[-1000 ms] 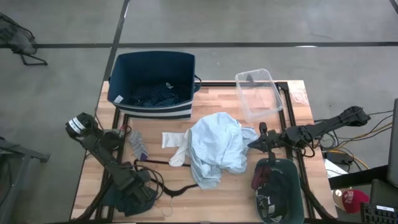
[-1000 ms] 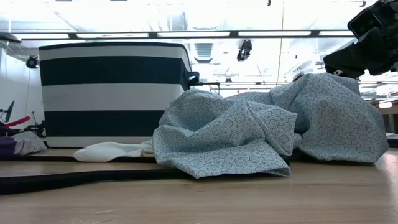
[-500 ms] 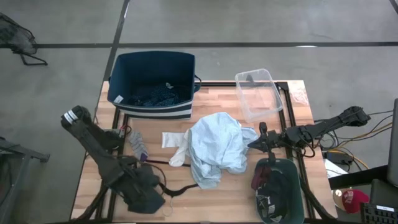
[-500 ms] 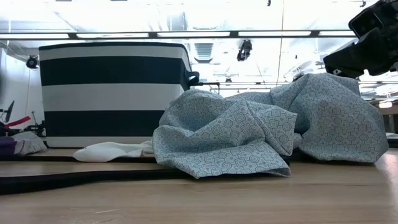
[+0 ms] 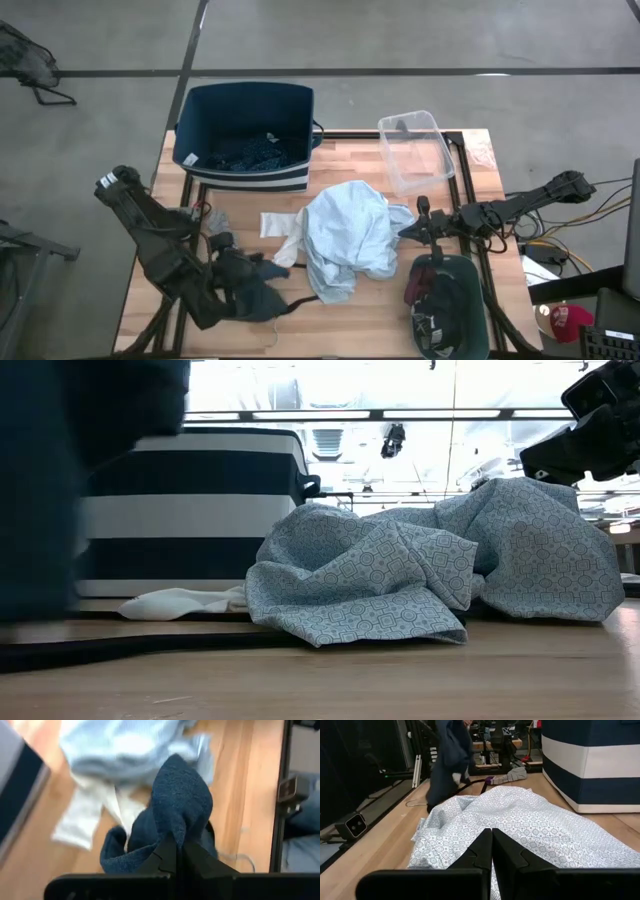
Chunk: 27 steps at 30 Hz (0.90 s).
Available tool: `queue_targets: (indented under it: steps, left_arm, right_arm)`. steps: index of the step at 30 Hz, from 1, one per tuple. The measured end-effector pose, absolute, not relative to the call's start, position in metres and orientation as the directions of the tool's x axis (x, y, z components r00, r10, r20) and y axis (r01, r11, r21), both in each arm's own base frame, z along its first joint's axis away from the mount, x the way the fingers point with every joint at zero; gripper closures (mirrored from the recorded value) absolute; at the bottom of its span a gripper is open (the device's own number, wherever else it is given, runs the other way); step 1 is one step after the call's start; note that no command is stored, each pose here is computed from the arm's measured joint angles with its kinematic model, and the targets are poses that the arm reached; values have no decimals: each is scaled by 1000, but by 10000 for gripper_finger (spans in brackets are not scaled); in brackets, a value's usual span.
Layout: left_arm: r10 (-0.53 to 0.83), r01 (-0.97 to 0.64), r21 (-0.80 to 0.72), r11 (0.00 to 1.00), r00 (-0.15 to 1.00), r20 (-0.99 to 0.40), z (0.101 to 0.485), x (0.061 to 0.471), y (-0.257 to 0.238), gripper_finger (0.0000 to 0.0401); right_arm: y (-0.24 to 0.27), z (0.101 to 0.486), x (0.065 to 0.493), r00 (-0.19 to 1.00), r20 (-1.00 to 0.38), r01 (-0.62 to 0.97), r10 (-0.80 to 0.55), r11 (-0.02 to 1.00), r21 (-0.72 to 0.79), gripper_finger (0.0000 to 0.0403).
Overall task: Pick & Place Cloths
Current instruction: Put the gray boxer into the green bin
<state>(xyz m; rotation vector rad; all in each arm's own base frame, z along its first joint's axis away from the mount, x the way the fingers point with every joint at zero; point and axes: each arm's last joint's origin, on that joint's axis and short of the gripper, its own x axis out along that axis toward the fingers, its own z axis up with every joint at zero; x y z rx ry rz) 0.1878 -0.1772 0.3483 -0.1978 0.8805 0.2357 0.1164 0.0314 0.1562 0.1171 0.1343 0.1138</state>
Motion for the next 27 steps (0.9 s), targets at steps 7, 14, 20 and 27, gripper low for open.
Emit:
queue_targets:
  steps: [7,14,20,27]
  left_arm:
    - [202,-274,-3,962,715,-669,382,199,-164,392]
    - [313,-383,-14,924,775,-548,398,215,-148,394]
    - [341,-406,-52,912,824,-453,407,233,-142,391]
    - [342,-403,-90,911,858,-383,417,247,-134,392]
  right_arm:
    - [32,166,117,992,-22,-120,123,988,99,394]
    - [31,182,116,983,136,-144,120,974,177,394]
    - [31,186,116,978,173,-157,118,960,232,394]
    - [31,187,116,975,191,-166,117,951,262,394]
